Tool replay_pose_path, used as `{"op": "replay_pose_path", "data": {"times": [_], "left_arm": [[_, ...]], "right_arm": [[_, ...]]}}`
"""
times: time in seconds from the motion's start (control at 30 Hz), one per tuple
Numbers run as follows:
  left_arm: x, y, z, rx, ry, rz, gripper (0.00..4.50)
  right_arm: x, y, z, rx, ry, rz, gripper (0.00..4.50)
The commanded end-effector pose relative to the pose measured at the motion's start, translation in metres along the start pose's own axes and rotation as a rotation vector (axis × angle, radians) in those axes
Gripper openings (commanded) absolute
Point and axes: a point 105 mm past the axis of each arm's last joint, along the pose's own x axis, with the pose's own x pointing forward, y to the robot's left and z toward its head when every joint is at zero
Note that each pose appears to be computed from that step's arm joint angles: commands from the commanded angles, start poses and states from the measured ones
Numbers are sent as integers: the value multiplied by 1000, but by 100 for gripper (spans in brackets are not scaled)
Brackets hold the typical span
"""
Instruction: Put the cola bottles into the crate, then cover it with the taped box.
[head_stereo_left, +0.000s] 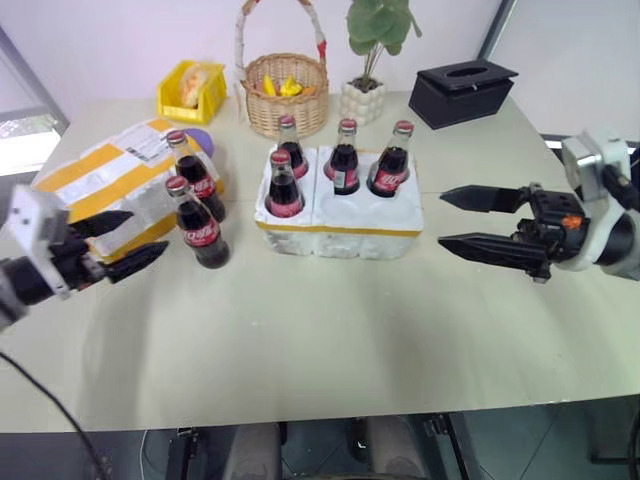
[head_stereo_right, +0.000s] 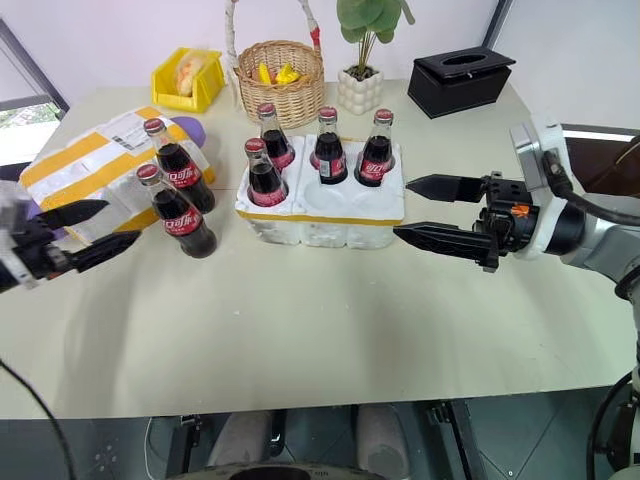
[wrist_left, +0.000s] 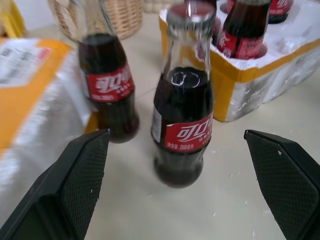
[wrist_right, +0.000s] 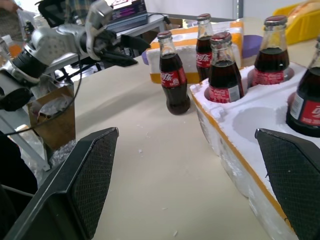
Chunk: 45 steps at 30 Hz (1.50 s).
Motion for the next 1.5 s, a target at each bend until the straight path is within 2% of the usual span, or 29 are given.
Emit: {"op": "replay_pose_path", "data": {"times": [0.03, 0.53, 0.97, 1.07, 1.13, 1.33, 1.5], "left_arm": [[6, -3, 6, 38, -18, -23, 447], [48, -5, -10, 33, -1, -54, 447], [82, -3, -9, -6, -32, -55, 447], [82, -3, -8, -17, -39, -61, 362], [81, -2, -7, -20, -34, -65, 268], [71, -13, 1, -9, -5, -148, 268], [61, -50, 27, 62, 3, -380, 268]], "right_arm": [[-3, 7, 11, -52, -16, -10, 450], [-8, 10, 11, -47, -30, -50, 450], [-8, 12, 11, -46, -33, -69, 450], [-8, 12, 12, -45, -34, -74, 450], [-8, 12, 11, -43, -35, -77, 450], [-7, 11, 10, -38, -36, -83, 450], [-5, 9, 10, -35, -39, -78, 450]]}}
